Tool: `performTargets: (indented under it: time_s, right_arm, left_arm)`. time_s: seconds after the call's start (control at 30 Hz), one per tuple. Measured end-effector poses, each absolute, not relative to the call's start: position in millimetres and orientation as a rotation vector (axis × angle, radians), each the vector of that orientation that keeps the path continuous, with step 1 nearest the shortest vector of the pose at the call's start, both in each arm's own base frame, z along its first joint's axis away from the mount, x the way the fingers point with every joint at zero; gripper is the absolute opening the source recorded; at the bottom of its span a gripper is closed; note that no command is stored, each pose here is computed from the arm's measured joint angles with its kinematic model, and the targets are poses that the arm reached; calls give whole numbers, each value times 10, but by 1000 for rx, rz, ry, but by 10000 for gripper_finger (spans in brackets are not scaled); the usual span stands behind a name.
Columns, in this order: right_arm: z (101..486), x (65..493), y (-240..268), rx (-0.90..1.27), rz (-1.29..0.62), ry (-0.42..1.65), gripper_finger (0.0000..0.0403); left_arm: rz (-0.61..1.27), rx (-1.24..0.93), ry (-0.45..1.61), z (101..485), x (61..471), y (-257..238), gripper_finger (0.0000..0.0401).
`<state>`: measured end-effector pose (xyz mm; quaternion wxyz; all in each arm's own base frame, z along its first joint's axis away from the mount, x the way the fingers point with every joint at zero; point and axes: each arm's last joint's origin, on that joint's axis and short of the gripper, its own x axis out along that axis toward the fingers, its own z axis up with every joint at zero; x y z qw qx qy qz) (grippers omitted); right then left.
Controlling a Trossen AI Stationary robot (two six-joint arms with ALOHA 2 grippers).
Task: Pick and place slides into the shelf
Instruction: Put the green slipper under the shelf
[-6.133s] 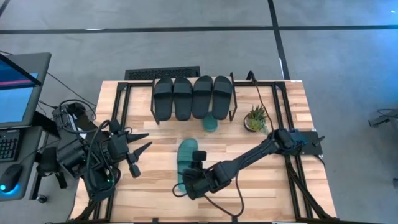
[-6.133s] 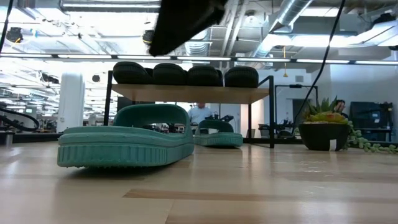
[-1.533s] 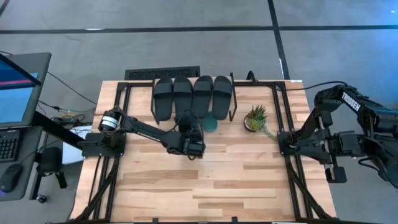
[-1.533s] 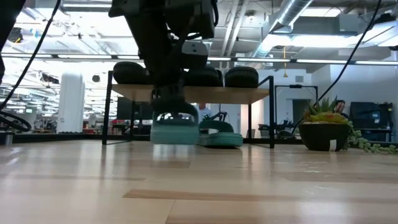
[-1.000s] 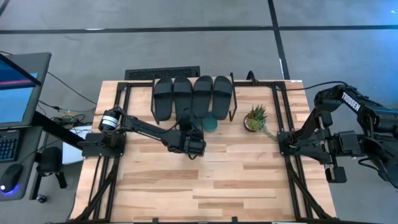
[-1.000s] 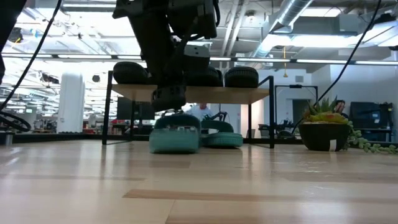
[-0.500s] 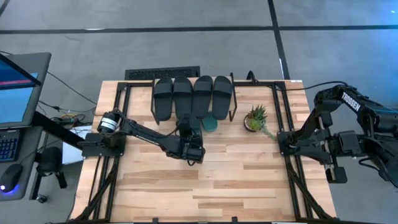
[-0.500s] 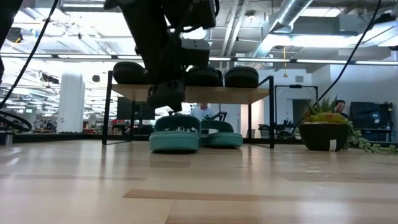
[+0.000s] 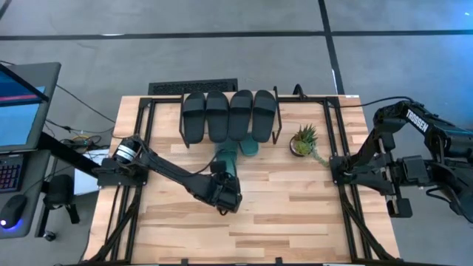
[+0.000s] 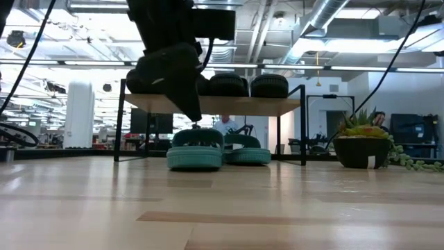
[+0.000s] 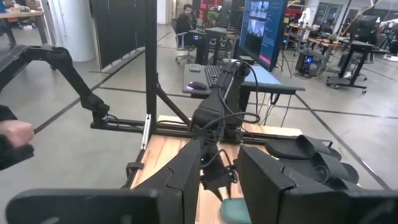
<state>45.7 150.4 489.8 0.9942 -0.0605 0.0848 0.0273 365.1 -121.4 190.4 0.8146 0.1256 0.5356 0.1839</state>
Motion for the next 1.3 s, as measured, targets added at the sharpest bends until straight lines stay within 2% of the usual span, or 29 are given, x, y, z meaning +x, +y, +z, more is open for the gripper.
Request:
performTargets:
  time_s: [0.17,0.47,0.67,1.0,1.3]
  right_arm:
    - [4891,456,1495,-137,54,172,98]
    - [4890,455,1496,-131,56,175,98]
    - [4891,454,1497,-128,57,174,98]
    - [4893,453,1496,-125,58,174,98]
    - [4895,452,1492,-124,58,174,98]
  left_arm:
    - [324,195,1149,1829,3656,-1242,91]
    - [339,243,1148,1771,3623,-1242,91]
    - [317,271,1195,1555,3671,-1264,91]
    - [398,324,1182,1480,3663,-1271,91]
    - [467,325,1205,1482,3706,-1054,91]
